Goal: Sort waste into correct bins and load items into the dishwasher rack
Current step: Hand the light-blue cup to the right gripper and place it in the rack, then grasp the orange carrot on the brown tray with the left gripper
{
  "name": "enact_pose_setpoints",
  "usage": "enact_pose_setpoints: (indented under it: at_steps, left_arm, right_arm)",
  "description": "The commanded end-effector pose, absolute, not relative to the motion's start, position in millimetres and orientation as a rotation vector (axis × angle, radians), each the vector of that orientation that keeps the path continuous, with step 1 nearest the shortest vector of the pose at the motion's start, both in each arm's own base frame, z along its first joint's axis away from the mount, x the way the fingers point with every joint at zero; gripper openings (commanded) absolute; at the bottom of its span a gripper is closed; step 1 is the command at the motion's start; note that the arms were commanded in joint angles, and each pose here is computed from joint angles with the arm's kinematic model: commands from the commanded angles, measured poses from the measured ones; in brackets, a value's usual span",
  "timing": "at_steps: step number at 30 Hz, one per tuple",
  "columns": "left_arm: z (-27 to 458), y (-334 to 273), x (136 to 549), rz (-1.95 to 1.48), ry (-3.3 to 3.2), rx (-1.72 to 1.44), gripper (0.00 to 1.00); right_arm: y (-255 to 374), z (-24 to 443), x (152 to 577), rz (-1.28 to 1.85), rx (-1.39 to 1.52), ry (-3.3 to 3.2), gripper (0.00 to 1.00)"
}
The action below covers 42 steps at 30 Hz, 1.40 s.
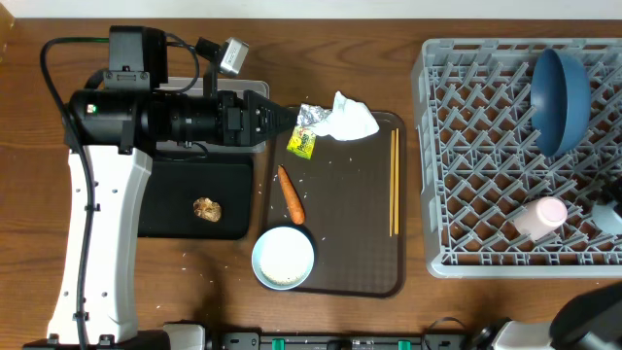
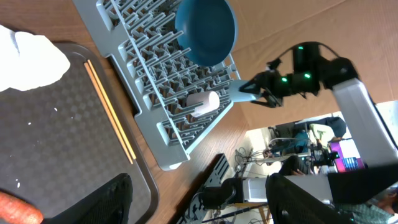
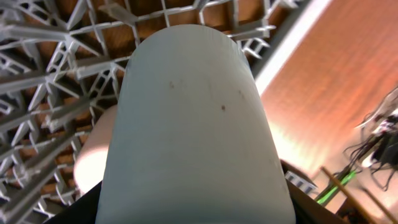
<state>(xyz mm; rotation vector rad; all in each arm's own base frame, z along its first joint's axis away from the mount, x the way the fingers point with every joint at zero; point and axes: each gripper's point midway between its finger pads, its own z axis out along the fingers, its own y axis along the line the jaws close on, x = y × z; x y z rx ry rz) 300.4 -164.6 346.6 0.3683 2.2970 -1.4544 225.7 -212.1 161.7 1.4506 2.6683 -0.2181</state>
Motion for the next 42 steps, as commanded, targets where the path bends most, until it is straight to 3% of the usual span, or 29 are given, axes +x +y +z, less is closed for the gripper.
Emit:
enact_pose_setpoints:
  at_steps: [1,5,10,20,25,31,42]
  left_arm:
    - [348.0,-162.9,298.7,-1.441,2.293,0.370,0.70]
    - [345.9,-162.5,296.3,-1.446,2.312,0.356,0.70]
    - [337.9,-158.7,297.9,-1.391,2.355,0.333,0.70]
    - [294.2,-148.1,295.5,-1.041,2.589,0.301,0.69]
    - [254.4,-134.3,270.7,-0.713,2.833,0.295,0.60]
    - [172.1,-127.2,252.6,-0.224,3.037,0.152,0.60]
    - [75.5,-154.0,255.8,-0.228,3.037,-0.081,0.59]
  right_arm:
    - [-211.2,149.0,236.6,-0.125,1.440,2.695,0.57]
    - [-216.4,139.2,242.9,-0.124,1.443,2.700,0.83]
    - [-216.0,161.2,253.3,-0.105,1.377,2.646,0.89]
    - [-120.8,280.0,314.3,0.304,0.742,2.376,0.91]
    - [-79.5,315.8,320.1,0.346,0.552,2.295,0.92]
    - [-61.5,314.7,323.8,0.387,0.523,2.311,0.92]
    - [-57.1,303.0,321.3,0.410,0.546,2.362,0.91]
